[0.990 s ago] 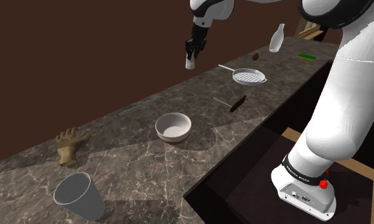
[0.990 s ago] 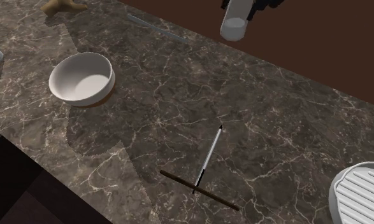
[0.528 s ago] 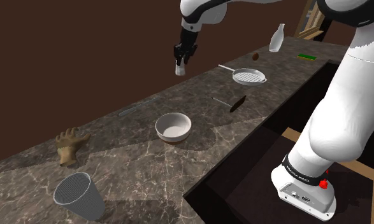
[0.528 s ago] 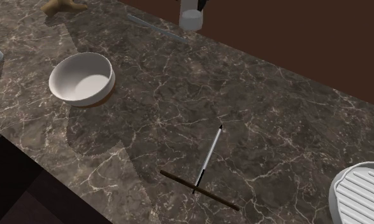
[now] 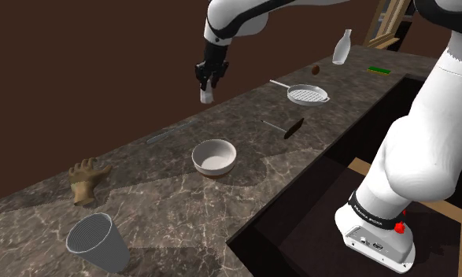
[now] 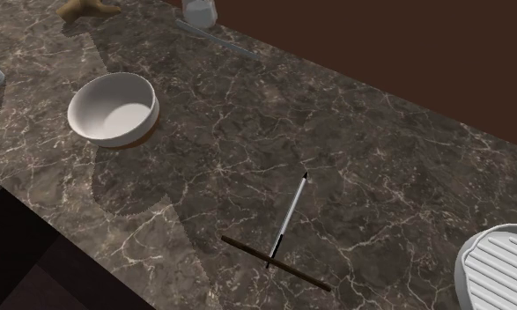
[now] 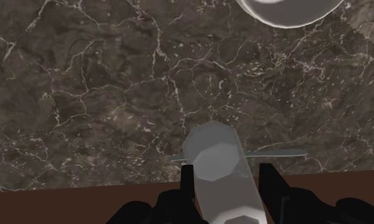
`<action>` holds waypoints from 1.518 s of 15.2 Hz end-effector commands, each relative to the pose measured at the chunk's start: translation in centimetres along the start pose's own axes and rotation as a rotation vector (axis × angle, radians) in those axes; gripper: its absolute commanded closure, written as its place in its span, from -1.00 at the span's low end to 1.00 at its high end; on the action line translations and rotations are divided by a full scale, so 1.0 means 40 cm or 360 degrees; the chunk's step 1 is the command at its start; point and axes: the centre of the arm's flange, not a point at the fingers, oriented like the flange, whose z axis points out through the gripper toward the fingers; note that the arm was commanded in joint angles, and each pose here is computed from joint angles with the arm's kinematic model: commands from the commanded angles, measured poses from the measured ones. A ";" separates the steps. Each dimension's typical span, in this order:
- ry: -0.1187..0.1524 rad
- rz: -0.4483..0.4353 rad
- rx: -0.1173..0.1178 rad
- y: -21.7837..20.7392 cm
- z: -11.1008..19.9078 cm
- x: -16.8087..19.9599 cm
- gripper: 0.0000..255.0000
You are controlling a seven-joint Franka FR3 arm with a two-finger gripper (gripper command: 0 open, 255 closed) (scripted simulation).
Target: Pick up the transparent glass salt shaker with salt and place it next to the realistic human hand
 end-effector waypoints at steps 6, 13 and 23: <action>0.0001 0.0003 0.0000 -0.227 0.019 -0.031 1.00; 0.0001 0.0003 0.0000 -0.454 0.037 -0.071 1.00; 0.0001 0.0003 0.0000 -0.778 0.062 -0.128 1.00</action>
